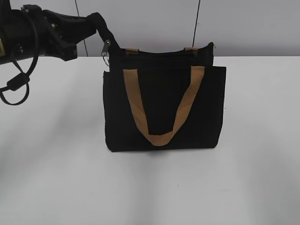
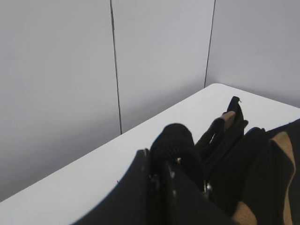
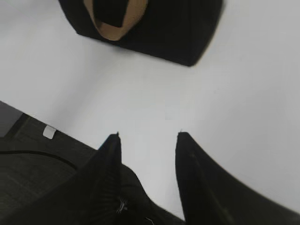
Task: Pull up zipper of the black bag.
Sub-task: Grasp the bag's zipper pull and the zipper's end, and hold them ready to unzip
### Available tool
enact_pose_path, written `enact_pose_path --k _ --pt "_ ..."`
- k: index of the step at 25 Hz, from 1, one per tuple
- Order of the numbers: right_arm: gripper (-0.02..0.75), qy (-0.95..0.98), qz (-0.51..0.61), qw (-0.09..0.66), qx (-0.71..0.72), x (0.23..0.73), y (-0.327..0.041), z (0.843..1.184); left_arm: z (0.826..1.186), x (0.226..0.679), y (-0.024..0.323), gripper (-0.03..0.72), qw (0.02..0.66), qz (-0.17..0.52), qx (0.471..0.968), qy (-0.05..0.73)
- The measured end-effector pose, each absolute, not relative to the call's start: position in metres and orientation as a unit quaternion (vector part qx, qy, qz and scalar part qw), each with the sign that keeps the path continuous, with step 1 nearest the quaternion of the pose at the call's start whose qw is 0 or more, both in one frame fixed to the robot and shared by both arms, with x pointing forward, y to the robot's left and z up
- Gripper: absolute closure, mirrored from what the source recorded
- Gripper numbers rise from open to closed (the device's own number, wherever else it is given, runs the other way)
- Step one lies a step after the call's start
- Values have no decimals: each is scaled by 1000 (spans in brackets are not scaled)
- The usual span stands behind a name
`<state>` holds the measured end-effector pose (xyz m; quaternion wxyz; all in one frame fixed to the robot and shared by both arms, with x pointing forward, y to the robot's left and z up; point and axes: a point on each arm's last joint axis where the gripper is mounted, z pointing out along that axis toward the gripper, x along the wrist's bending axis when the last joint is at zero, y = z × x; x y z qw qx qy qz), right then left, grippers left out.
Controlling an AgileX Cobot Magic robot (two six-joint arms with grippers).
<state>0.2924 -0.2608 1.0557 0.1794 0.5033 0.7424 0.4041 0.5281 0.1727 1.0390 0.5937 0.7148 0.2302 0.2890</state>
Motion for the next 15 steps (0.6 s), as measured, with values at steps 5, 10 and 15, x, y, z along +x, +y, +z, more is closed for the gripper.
enact_pose_path --k 5,10,15 --pt "429 766 438 163 442 337 -248 1059 1039 526 170 673 595 280 718 230" --pt "429 798 435 139 392 388 -227 1057 1038 525 168 673 594 278 721 225" --pt "429 822 437 144 336 433 -196 1062 1038 525 168 673 593 277 721 226"
